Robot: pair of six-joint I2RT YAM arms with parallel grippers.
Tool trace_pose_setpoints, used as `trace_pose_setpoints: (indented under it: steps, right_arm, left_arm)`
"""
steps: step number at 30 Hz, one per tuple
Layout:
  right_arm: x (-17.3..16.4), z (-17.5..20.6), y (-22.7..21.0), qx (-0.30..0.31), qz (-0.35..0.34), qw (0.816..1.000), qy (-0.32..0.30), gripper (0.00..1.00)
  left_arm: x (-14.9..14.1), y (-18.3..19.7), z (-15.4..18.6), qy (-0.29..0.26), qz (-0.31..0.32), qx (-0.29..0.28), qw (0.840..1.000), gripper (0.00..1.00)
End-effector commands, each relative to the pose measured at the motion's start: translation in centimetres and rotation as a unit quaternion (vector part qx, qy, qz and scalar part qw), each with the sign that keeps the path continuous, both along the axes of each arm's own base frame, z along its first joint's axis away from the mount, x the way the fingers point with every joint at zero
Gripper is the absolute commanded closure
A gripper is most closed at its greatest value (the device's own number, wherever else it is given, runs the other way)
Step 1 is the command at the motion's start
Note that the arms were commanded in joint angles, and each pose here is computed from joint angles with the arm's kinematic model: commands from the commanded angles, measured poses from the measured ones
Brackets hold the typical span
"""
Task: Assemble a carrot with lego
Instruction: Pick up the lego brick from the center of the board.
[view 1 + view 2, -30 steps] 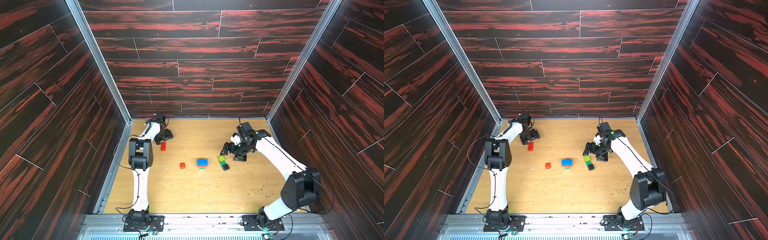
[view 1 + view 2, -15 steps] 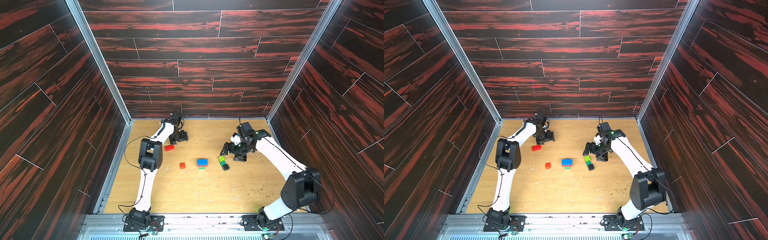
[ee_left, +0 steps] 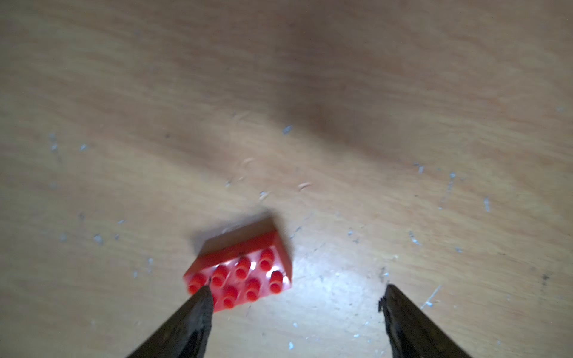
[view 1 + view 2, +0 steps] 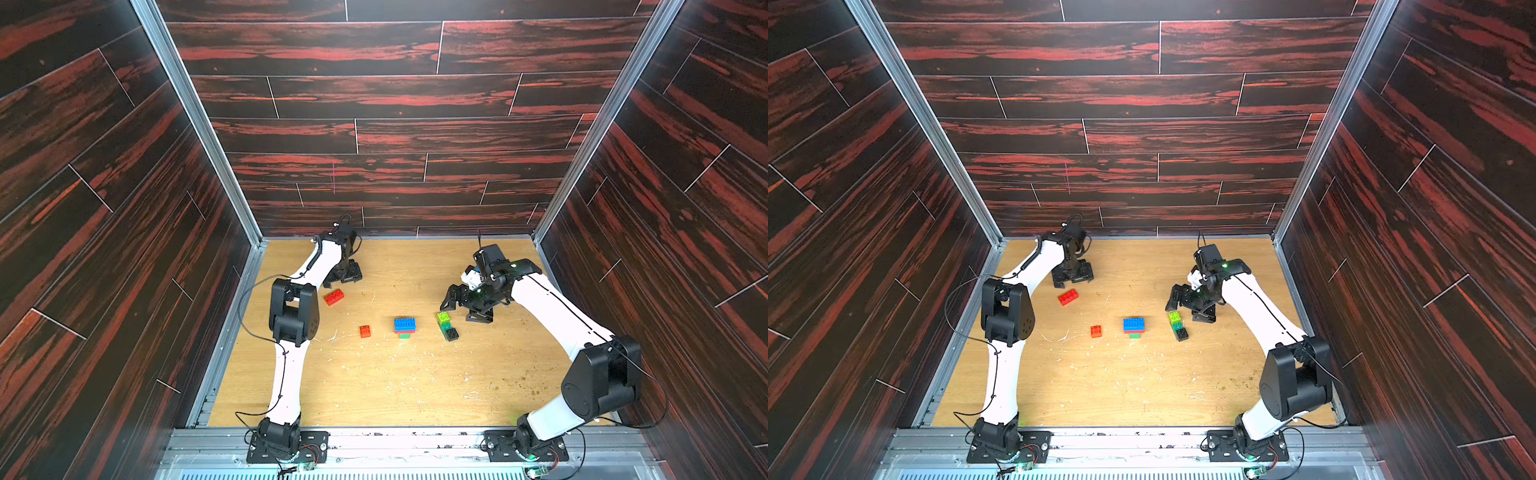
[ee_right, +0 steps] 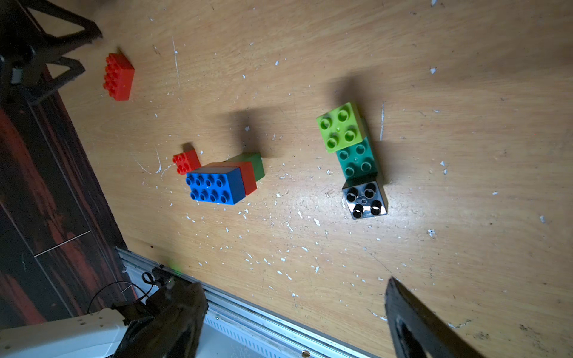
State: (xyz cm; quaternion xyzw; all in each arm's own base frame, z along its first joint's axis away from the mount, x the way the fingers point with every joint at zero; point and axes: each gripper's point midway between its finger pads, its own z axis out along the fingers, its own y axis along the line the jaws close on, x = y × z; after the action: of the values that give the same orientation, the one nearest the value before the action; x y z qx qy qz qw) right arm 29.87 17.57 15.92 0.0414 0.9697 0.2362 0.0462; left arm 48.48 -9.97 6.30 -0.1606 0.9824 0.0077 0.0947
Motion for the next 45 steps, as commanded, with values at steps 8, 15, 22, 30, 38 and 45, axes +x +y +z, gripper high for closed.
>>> trace_pose_setpoints:
  steps: [8, 15, 22, 30, 38, 45]
  right_arm:
    - [0.2, -0.6, 0.1, 0.000, 0.000, 1.000, 0.012, 0.08]
    - [0.7, -0.5, 0.3, 0.001, 0.003, 1.000, 0.012, 0.08]
    - [1.0, -0.7, 0.4, 0.000, 0.007, 1.000, 0.013, 0.08]
    - [1.4, -0.7, 0.6, -0.001, 0.012, 1.000, 0.013, 0.08]
    - [1.6, -0.8, 0.7, -0.001, 0.014, 1.000, 0.013, 0.08]
    - [1.8, -0.8, 0.7, -0.001, 0.014, 1.000, 0.013, 0.08]
  left_arm:
    - [-2.7, 2.9, 0.4, 0.020, 0.103, 0.021, 0.994, 0.14]
    - [-2.5, 3.7, -0.5, 0.008, 0.148, 0.002, 0.989, 0.14]
    - [-2.3, 3.7, -1.3, -0.004, 0.165, -0.021, 0.986, 0.17]
    - [-1.9, 3.6, -1.5, -0.022, 0.185, -0.043, 0.982, 0.20]
    - [-1.4, 4.3, -1.3, -0.038, 0.200, -0.043, 0.978, 0.24]
    - [-1.4, 4.6, -1.2, -0.041, 0.202, -0.041, 0.978, 0.27]
